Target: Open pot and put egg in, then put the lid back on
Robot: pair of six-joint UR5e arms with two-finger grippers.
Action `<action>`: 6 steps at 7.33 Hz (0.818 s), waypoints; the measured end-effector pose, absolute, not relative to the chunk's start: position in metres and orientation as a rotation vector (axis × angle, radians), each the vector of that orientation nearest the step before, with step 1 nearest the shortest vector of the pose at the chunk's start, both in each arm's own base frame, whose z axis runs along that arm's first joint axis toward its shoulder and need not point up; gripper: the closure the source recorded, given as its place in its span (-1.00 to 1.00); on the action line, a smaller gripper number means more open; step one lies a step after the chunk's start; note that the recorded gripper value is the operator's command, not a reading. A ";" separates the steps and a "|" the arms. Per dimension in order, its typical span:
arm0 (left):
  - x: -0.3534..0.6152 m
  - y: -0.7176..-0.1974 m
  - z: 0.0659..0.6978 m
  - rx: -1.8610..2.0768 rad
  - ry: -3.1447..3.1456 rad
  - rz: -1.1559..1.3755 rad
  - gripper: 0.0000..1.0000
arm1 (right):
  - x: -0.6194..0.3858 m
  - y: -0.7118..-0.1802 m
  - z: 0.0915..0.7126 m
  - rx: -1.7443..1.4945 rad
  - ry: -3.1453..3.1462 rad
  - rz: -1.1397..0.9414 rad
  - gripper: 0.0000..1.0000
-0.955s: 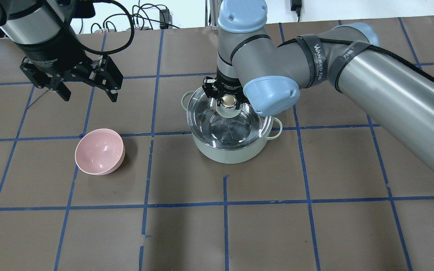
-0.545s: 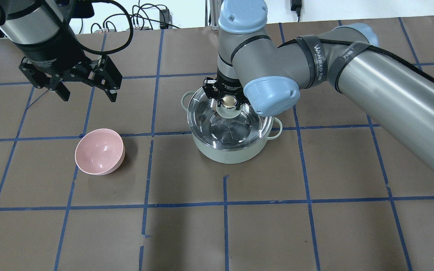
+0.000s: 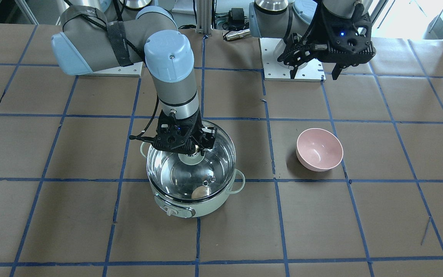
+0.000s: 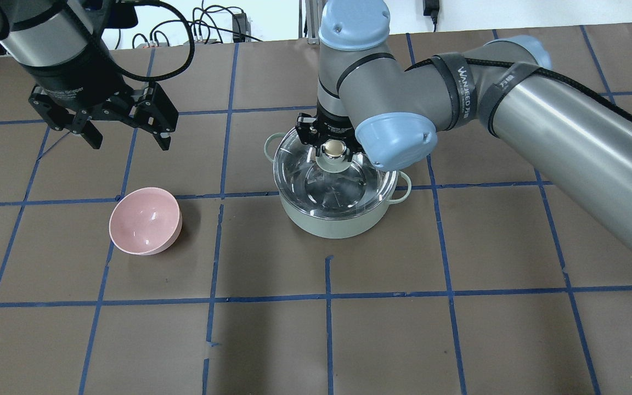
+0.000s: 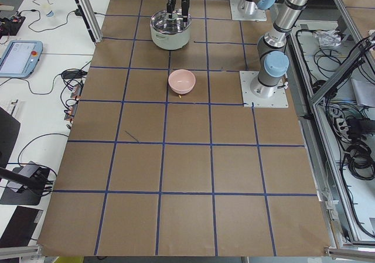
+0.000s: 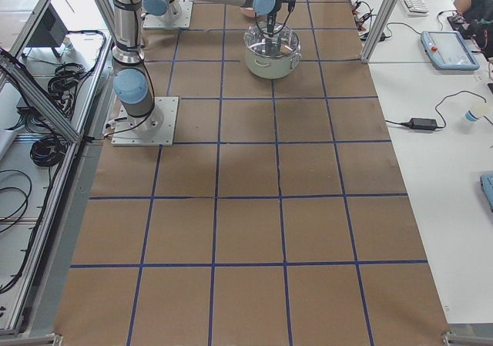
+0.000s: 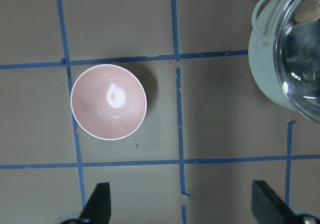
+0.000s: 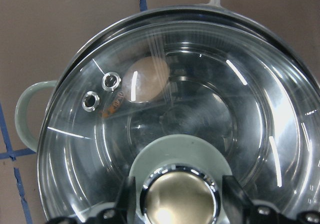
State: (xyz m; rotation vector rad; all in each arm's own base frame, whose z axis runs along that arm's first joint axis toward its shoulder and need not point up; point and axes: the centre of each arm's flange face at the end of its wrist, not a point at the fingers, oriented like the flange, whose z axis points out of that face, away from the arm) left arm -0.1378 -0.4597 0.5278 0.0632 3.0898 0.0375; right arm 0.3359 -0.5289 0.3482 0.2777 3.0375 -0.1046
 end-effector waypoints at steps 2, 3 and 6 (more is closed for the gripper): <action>-0.138 -0.458 0.525 0.064 3.090 0.033 -1.00 | 0.335 -0.530 0.351 0.281 3.035 -0.112 -0.60; -0.138 -0.458 0.525 0.063 3.090 0.032 -1.00 | 0.333 -0.531 0.354 0.283 3.032 -0.118 -0.64; -0.137 -0.458 0.525 0.062 3.090 0.030 -1.00 | 0.300 -0.533 0.396 0.289 3.010 -0.213 -1.00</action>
